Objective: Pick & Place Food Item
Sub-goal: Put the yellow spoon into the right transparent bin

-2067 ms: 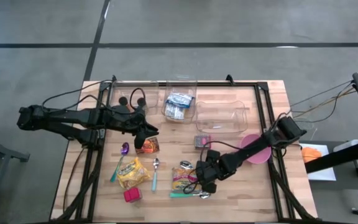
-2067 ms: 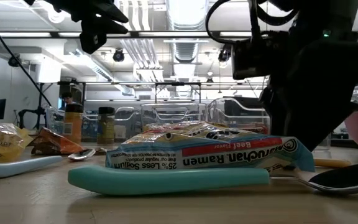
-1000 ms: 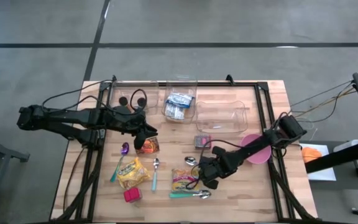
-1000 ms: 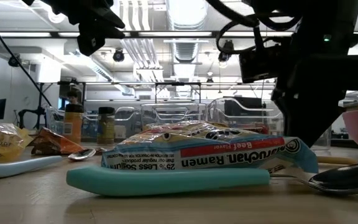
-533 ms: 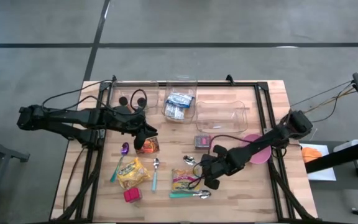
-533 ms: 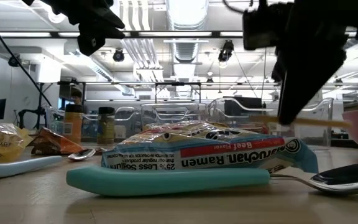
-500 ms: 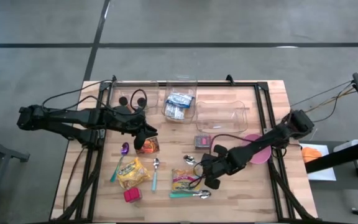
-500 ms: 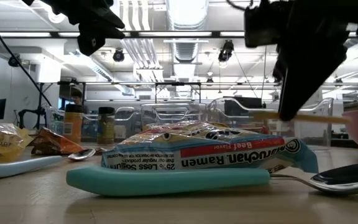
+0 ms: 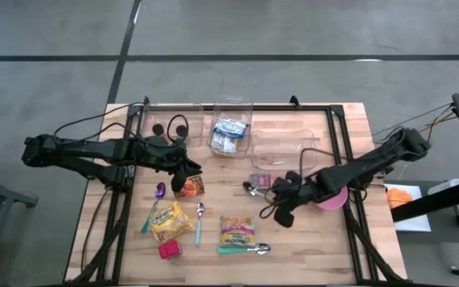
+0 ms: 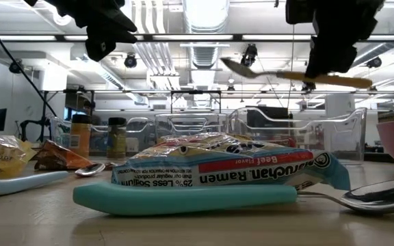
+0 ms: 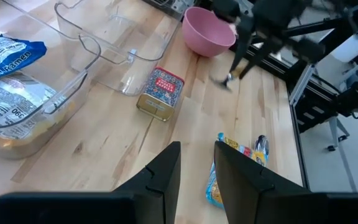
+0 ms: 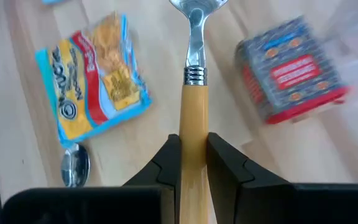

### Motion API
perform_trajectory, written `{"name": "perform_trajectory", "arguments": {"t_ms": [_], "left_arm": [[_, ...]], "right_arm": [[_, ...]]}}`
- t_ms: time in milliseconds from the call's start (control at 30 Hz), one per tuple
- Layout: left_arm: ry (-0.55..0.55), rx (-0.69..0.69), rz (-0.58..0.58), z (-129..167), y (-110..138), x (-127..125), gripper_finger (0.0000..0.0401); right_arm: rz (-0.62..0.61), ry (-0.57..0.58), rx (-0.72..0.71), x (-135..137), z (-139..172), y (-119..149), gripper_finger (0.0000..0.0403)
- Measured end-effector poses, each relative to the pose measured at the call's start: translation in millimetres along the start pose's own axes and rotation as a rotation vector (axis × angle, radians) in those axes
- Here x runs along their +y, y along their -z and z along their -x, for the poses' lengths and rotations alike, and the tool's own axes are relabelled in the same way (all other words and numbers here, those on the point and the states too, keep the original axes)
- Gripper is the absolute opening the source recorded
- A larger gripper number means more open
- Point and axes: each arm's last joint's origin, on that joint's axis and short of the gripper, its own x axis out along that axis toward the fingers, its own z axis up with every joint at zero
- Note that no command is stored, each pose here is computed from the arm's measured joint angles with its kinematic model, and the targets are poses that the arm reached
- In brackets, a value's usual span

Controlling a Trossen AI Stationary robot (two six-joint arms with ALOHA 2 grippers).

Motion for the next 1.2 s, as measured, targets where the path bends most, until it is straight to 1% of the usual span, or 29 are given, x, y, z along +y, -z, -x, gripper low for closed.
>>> {"name": "perform_trajectory", "arguments": {"t_ms": [100, 200, 267, 500, 667, 833, 933, 1067, 1200], "left_arm": [[0.001, -0.002, 0.007, 0.0, -0.1, -0.1, 0.0105], [0.011, -0.005, 0.064, 0.4, -1.9, -0.1, 0.0105], [0.015, -0.014, 0.083, 1.2, -4.3, 0.3, 0.0105], [0.02, -0.058, 0.087, 6.9, -17.6, -1.5, 0.0105], [0.012, -0.085, 0.087, 9.8, -25.1, 0.0, 0.0105], [0.005, -0.091, 0.108, 10.2, -28.0, 4.7, 0.0105], [-0.002, -0.095, 0.117, 10.3, -29.0, 6.9, 0.0105], [-0.006, -0.099, 0.14, 10.0, -29.9, 8.2, 0.0105], [-0.009, -0.1, 0.142, 9.6, -30.2, 9.1, 0.0105]], "right_arm": [[0.001, 0.008, -0.021, -13.6, 13.7, -4.3, 0.0041], [0.012, 0.04, -0.025, -28.7, 25.9, -9.7, 0.0041], [0.015, 0.067, -0.02, -38.8, 34.0, -14.8, 0.0041], [0.026, 0.115, -0.006, -74.5, 62.9, -38.1, 0.0041], [0.059, 0.158, 0.045, -103.4, 82.0, -54.0, 0.0041], [0.082, 0.155, 0.058, -132.1, 96.7, -71.7, 0.0041], [0.08, 0.143, 0.078, -150.5, 100.8, -77.4, 0.0041], [0.095, 0.091, 0.101, -168.4, 101.4, -78.0, 0.0041], [0.13, 0.071, 0.125, -176.3, 97.8, -75.6, 0.0041]]}}
